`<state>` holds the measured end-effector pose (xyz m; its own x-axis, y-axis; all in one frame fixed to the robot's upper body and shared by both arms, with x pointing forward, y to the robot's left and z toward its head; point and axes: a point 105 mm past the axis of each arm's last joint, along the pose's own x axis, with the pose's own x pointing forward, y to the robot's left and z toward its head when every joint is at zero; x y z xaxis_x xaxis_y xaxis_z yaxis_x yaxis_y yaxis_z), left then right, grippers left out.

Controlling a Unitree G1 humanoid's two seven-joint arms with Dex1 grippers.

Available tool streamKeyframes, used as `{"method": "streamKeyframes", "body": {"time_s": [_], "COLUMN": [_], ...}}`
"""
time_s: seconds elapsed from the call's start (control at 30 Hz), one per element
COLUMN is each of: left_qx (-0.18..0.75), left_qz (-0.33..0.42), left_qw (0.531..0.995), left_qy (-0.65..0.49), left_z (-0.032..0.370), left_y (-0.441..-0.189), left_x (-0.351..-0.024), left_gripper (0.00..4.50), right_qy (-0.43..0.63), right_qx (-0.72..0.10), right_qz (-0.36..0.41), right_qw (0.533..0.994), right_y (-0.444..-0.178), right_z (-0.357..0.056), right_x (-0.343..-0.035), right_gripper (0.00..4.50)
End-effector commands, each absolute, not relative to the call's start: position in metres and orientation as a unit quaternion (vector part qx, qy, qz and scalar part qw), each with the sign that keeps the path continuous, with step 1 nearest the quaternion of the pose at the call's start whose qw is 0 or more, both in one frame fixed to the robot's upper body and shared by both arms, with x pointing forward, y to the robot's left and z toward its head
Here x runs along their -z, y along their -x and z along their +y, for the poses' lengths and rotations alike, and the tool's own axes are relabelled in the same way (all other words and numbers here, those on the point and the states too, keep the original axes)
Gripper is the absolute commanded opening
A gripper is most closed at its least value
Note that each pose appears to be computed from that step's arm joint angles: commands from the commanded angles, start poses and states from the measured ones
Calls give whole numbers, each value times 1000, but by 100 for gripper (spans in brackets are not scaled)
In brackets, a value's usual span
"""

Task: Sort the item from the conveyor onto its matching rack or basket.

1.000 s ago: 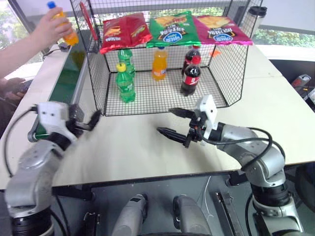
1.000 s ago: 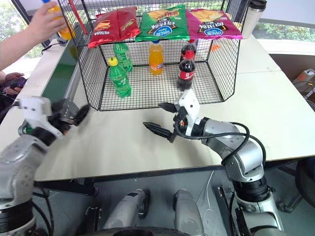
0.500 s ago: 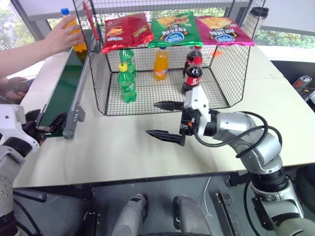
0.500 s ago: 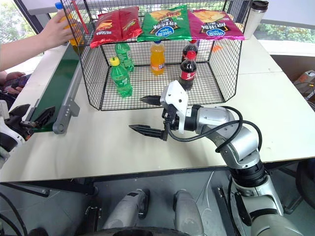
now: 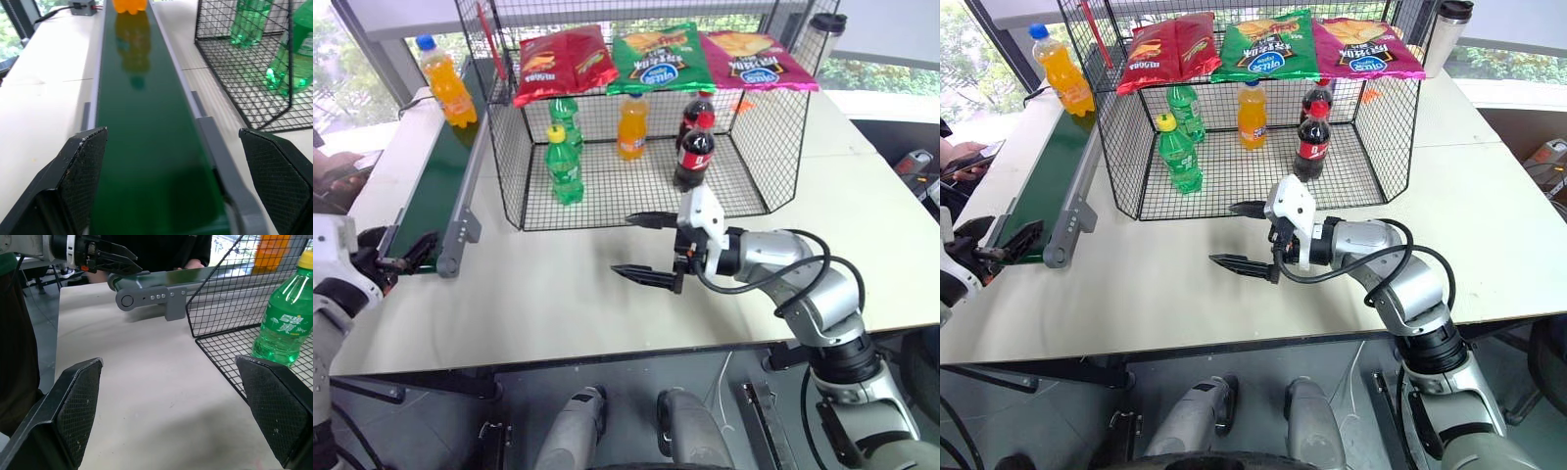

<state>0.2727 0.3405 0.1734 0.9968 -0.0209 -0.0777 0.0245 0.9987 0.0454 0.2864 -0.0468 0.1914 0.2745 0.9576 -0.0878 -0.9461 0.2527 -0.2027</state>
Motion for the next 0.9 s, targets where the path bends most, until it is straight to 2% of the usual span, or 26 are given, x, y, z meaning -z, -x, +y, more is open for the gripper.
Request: {"method": "streamKeyframes", "body": {"time_s": [0.03, 0.57, 0.9], "left_qx": [-12, -33, -24], "left_qz": [11, 3, -1], "left_qw": [999, 998, 999], "left_qy": [-41, -44, -46], "left_z": [350, 353, 348], "left_y": [-269, -263, -274], "left_x": [-187, -184, -183], "left_gripper": [450, 450, 450], "right_qy": [112, 93, 94], "right_qx": [-603, -571, -564], "right_qz": [-45, -53, -49], "right_qw": [789, 814, 819], "right_y": [-284, -299, -297], "right_z": [-47, -44, -49], "right_x": [-198, -207, -204], "right_gripper": [448, 448, 448]}}
